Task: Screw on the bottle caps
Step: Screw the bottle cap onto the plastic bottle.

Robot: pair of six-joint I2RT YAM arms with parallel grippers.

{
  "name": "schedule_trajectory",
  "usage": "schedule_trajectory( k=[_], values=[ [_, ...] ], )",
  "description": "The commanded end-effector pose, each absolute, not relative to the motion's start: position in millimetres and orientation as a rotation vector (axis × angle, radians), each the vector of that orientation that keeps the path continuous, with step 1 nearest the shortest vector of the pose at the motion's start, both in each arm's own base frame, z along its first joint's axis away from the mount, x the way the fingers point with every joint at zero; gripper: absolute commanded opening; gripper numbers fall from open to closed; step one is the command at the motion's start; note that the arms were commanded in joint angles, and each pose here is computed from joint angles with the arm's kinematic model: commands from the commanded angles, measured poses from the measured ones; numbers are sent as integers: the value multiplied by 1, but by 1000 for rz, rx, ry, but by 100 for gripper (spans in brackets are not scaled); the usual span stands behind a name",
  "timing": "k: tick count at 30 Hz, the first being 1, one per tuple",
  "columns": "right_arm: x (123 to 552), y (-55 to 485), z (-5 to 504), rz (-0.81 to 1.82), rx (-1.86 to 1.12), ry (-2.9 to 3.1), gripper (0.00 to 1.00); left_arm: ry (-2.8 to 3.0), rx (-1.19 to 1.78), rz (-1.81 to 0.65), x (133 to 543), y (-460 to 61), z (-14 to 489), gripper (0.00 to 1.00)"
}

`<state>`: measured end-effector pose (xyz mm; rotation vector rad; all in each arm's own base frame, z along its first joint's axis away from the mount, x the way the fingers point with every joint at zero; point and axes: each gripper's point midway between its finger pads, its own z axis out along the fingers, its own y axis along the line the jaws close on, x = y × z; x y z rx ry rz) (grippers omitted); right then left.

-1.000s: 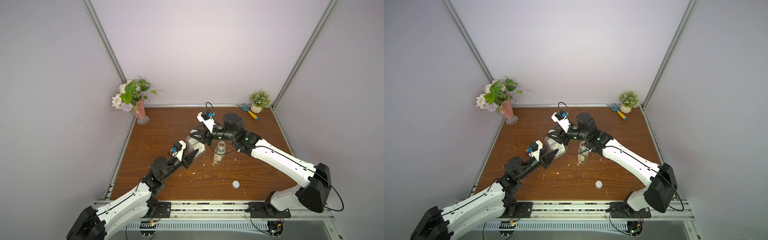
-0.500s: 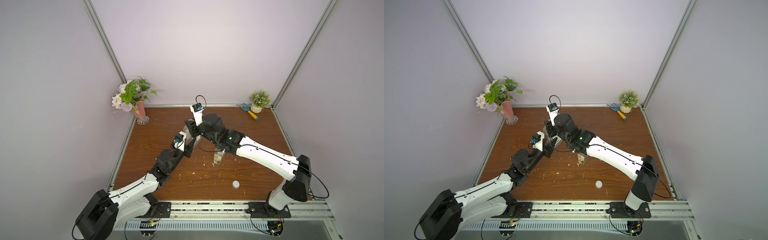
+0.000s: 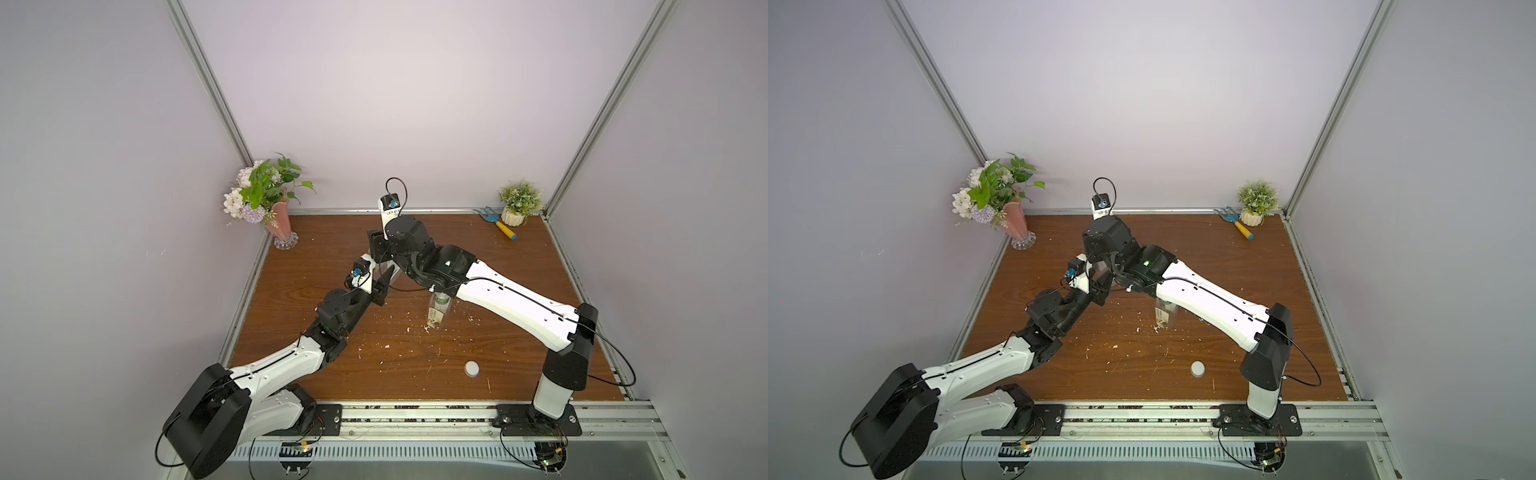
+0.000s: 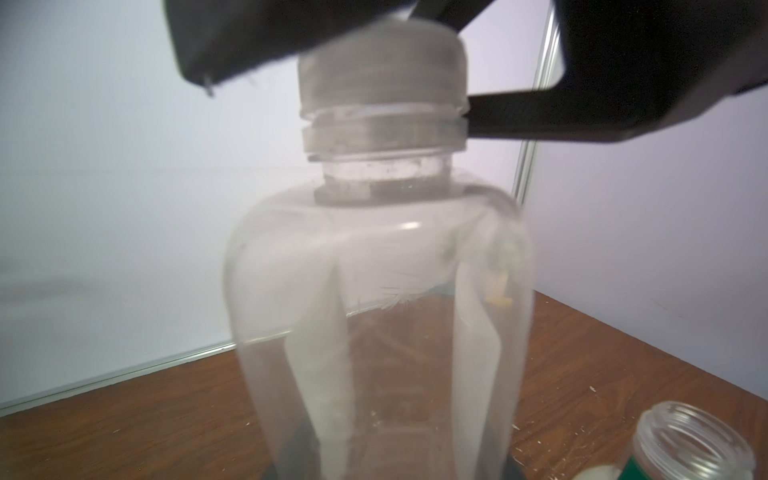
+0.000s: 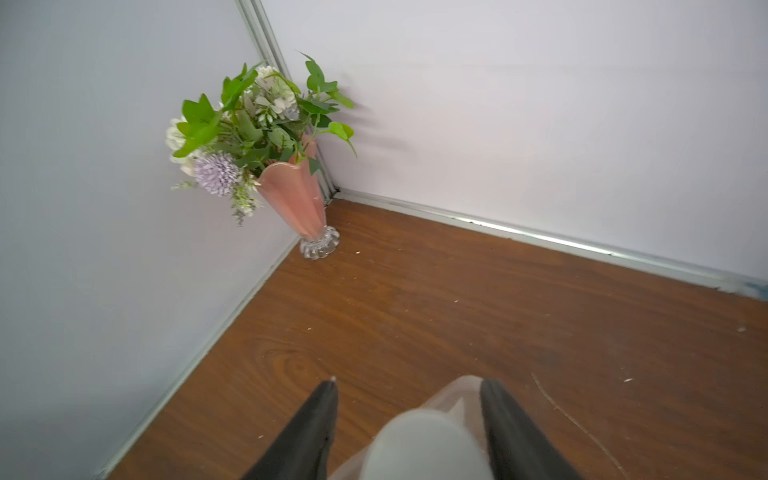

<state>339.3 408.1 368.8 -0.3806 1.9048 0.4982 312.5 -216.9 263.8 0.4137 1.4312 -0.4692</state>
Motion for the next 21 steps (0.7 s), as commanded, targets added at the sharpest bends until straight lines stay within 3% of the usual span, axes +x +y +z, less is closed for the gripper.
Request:
schedule_trajectory(
  k=[1, 2, 4, 5, 12, 21],
  values=[
    [326, 409, 385, 729, -532, 1865, 71, 1225, 534, -574, 297, -239, 316, 0],
    [328, 400, 392, 770, -555, 1838, 83, 1225, 550, -585, 298, -242, 315, 0],
    [334, 382, 404, 833, -582, 1782, 86, 1228, 571, -601, 299, -246, 313, 0],
    [335, 372, 410, 874, -607, 1750, 97, 1230, 582, -615, 300, -248, 312, 0],
    [333, 315, 434, 1078, -785, 1524, 97, 1227, 644, -703, 307, -256, 313, 0],
    [324, 297, 447, 1258, -974, 1360, 91, 1214, 692, -787, 310, -259, 318, 0]
  ],
)
